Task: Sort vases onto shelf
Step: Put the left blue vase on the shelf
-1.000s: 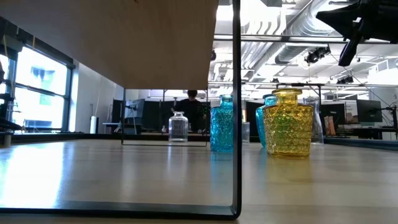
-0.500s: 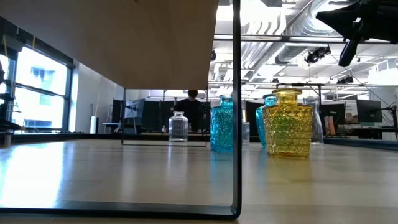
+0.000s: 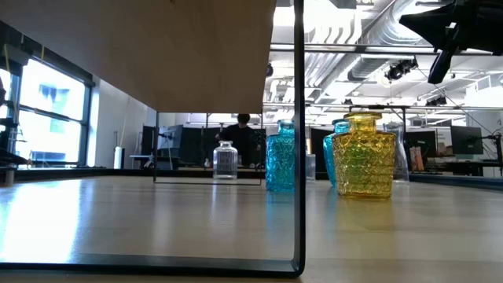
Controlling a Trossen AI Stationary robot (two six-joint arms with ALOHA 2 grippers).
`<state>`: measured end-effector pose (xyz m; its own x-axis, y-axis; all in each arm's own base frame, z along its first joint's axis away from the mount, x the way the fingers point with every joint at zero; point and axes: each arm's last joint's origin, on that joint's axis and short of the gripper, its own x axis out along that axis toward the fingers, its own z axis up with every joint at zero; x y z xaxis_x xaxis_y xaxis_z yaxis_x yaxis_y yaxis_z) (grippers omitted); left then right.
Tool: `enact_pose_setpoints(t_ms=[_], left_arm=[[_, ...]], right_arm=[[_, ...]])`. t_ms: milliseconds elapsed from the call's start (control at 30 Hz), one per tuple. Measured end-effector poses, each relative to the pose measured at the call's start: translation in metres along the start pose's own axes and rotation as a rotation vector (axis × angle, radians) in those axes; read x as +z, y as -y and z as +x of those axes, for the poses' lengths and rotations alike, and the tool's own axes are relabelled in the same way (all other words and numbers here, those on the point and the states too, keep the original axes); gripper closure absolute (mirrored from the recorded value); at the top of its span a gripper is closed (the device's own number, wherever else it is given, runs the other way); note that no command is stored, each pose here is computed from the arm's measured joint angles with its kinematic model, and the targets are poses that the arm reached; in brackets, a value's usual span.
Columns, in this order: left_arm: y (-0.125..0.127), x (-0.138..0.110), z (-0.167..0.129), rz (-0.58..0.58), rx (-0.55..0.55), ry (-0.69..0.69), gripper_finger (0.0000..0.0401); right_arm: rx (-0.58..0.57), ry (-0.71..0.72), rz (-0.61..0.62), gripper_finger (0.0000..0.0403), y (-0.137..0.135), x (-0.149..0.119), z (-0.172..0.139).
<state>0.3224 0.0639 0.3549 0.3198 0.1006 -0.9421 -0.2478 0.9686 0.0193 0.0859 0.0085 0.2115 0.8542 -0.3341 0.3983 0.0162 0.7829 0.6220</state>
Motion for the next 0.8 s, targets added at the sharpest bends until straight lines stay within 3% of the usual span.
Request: enact_pose_setpoints(t_ms=[800], left_arm=[[0.0002,0.0042,-0.0005,-0.013,-0.003,0.046,0.0401]], right_arm=[[0.0,0.0,0.0,0.0403,0.0,0.0,0.0]])
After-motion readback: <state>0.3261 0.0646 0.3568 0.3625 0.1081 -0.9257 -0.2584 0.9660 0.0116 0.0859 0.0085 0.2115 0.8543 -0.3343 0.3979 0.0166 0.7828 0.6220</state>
